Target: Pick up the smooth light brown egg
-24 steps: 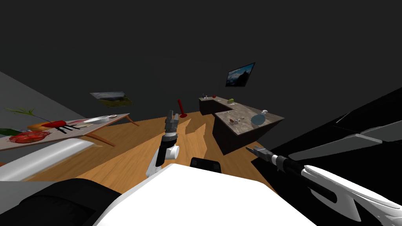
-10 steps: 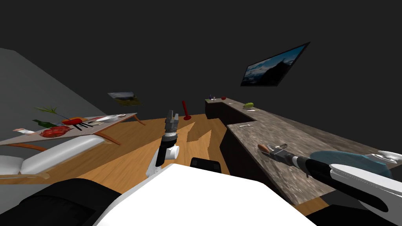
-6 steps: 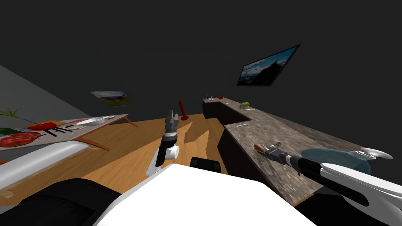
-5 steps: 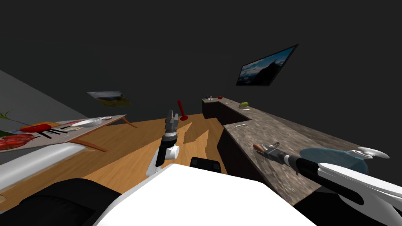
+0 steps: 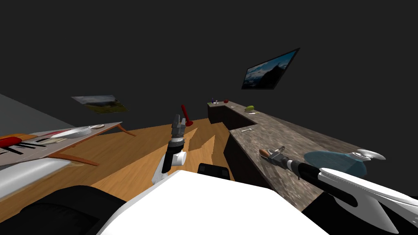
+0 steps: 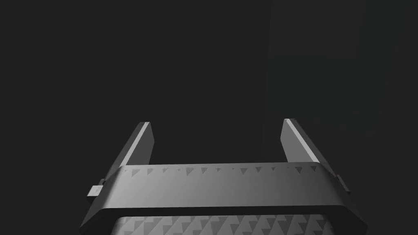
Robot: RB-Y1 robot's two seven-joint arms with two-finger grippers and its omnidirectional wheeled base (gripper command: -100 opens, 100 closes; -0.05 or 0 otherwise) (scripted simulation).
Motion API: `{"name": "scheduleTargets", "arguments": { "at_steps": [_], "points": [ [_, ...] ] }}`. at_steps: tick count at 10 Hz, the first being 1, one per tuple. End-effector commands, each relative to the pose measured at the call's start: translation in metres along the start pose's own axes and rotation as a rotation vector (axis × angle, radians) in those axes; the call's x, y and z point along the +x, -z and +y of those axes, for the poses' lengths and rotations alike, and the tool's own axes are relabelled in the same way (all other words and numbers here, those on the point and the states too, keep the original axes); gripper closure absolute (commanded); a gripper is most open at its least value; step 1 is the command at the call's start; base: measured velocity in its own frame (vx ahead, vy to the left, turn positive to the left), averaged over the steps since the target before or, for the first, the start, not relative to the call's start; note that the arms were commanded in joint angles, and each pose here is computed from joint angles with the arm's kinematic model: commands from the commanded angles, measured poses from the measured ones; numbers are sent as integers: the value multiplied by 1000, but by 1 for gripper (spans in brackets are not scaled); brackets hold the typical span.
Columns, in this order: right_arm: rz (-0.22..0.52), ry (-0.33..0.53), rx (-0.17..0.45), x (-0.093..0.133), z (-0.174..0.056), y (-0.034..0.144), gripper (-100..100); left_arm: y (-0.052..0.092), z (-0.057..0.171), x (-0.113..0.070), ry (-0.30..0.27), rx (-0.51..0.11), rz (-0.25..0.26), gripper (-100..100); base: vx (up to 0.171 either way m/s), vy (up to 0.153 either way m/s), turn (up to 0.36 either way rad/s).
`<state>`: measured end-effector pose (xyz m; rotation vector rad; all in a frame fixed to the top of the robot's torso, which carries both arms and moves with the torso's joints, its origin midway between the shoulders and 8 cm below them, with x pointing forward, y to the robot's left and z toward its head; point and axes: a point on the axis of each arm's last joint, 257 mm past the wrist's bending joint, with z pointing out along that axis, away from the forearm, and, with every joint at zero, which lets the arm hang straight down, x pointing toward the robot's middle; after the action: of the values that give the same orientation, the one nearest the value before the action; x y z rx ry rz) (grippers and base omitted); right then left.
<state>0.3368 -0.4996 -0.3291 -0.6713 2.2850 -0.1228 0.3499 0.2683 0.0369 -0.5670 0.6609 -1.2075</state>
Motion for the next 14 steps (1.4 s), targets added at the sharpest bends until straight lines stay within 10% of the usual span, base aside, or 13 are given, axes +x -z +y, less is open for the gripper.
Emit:
{"name": "scheduleTargets", "arguments": {
  "at_steps": [1, 14],
  "points": [
    [-10, 25, -6, -8, 13, -2, -100, 0, 0, 0, 0, 0, 0, 0, 66, -65, -104],
    [-24, 100, -82, -42, 108, -4, -100, 0, 0, 0, 0, 0, 0, 0, 41, -17, -77]
  ]
}}
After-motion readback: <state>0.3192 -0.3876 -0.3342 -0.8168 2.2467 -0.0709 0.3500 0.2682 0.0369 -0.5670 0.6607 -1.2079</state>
